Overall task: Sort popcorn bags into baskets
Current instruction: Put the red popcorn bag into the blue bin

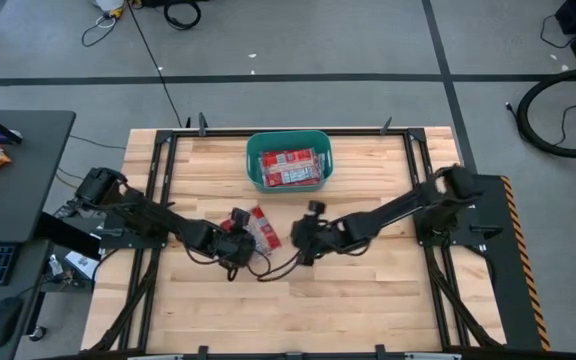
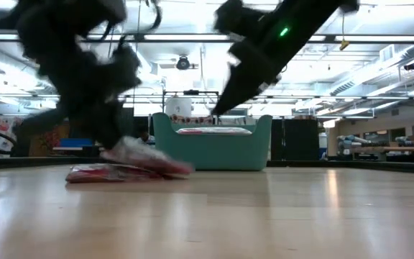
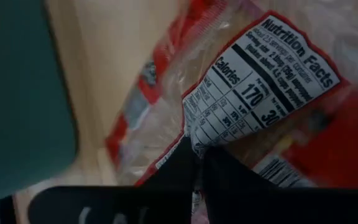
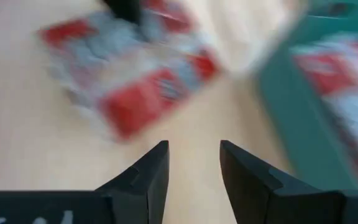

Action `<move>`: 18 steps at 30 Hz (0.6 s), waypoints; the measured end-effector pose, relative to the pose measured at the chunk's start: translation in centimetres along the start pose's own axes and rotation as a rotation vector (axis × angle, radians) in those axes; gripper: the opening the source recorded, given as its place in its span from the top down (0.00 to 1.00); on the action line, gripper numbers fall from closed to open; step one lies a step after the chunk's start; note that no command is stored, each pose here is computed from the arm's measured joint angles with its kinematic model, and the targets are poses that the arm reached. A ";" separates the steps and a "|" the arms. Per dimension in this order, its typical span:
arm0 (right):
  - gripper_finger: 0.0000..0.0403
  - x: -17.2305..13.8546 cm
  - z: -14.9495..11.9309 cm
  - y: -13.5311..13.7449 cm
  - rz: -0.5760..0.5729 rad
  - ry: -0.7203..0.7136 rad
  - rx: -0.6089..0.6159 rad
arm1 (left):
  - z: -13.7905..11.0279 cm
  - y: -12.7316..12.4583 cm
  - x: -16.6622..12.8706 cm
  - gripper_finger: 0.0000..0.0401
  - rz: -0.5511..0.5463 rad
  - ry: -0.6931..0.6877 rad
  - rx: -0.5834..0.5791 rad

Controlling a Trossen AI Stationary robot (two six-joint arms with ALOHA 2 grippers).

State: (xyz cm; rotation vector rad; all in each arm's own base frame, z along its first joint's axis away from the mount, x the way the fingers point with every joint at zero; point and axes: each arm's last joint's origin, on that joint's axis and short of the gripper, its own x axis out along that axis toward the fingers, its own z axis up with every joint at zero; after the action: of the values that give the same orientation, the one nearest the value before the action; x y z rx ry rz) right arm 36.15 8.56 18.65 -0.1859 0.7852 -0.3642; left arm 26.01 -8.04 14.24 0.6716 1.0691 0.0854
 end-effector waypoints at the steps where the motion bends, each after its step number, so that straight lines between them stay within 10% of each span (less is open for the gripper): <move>1: 0.63 -1.1 0.0 -0.4 -0.041 0.011 0.009 | 0.6 0.5 -0.6 0.95 -0.007 -0.006 -0.026; 18: 0.63 -10.3 -4.8 -1.5 -0.319 -0.018 0.216 | 6.4 13.1 -2.8 0.93 0.291 -0.147 -0.430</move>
State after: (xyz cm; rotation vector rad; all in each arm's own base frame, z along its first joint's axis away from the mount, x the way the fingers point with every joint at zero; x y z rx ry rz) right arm 25.69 11.01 22.53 -0.1113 0.6926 -0.7447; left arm 33.17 -1.58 25.49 0.4298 0.7712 0.4958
